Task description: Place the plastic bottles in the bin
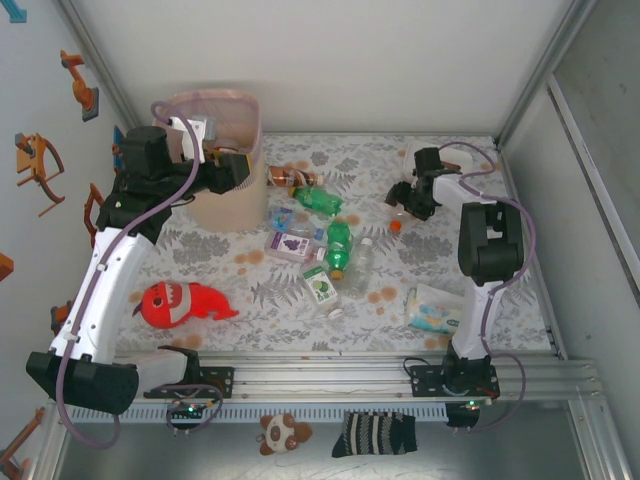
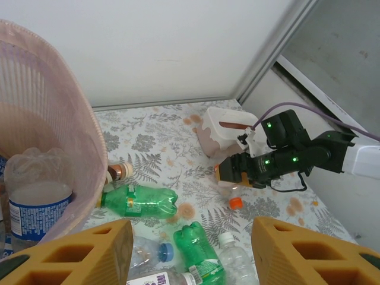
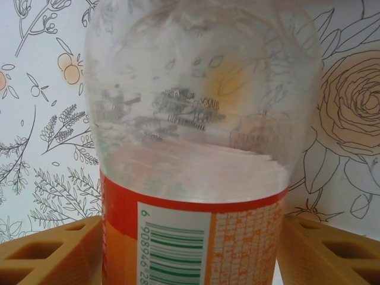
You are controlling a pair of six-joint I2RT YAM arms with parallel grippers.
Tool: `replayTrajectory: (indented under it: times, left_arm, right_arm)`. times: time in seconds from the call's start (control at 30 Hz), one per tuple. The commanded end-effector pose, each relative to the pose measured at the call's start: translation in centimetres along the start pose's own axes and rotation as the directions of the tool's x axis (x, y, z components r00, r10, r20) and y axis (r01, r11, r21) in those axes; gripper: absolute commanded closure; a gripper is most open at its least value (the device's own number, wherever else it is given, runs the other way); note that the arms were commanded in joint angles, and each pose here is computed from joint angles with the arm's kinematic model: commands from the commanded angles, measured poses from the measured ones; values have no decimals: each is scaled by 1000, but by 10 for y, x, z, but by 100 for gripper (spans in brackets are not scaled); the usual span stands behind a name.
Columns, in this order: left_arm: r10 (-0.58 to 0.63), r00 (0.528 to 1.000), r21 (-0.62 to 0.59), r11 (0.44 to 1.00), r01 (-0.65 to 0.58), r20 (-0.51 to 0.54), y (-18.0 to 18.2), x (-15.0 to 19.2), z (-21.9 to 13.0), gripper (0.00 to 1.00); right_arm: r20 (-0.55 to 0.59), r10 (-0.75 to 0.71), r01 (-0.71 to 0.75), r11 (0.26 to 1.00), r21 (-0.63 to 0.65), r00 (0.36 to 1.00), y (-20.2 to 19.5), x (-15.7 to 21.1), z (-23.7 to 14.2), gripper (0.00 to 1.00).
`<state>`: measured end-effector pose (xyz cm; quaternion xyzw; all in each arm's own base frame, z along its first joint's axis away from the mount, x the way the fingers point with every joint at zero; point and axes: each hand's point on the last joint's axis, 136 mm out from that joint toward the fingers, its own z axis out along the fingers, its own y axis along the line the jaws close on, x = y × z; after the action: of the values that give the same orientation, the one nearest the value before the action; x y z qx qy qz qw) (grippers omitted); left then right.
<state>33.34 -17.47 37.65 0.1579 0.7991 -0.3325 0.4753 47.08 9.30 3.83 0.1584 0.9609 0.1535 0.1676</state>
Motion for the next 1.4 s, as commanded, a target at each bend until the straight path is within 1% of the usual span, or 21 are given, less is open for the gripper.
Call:
replayTrajectory:
  times: [0.0,0.2,0.33,0.53,0.7,0.83,0.93,1.03,1.1,1.2,1.3,1.37]
  left_arm:
    - [3,1000,29,1000,-3,21,-8,-3,-3,46]
    - [-1,1000,38,999,0,26,-9,-4,-2,45]
    - [-3,1000,43,999,2,28,-10,-4,-2,46]
    - [-2,999,50,999,-1,44,-13,-8,-4,45]
    - [-1,997,85,996,-6,73,-18,-13,-4,45]
    - [3,994,144,989,-18,108,-27,-21,-2,45]
    - [16,992,199,979,-41,126,-38,-25,0,45]
    - [39,989,257,964,-75,142,-50,-29,0,43]
    - [57,988,294,951,-99,146,-59,-30,1,43]
    - [89,987,347,928,-132,137,-73,-27,2,41]
    - [122,985,399,903,-161,123,-88,-22,4,39]
    - [159,982,433,881,-189,105,-100,-16,4,36]
  right_arm:
    - [3,27,-27,1000,-7,1000,-3,0,-3,30]
    - [19,24,-24,1000,-9,1000,-2,0,-13,34]
    - [37,18,-17,1000,-12,999,0,-1,-22,38]
    - [74,-4,7,999,-35,997,6,-1,-48,41]
    - [141,-88,105,987,-123,986,28,4,-89,44]
    - [217,-189,237,946,-219,958,53,12,-126,47]
    - [286,-282,362,887,-286,916,75,20,-158,49]
    - [371,-378,504,792,-344,848,99,33,-190,49]
    - [446,-447,613,701,-363,775,116,45,-212,49]
    - [539,-522,741,568,-358,661,135,66,-237,49]
    - [604,-558,819,455,-351,569,148,83,-257,48]
    - [628,-576,851,389,-353,524,154,94,-266,48]
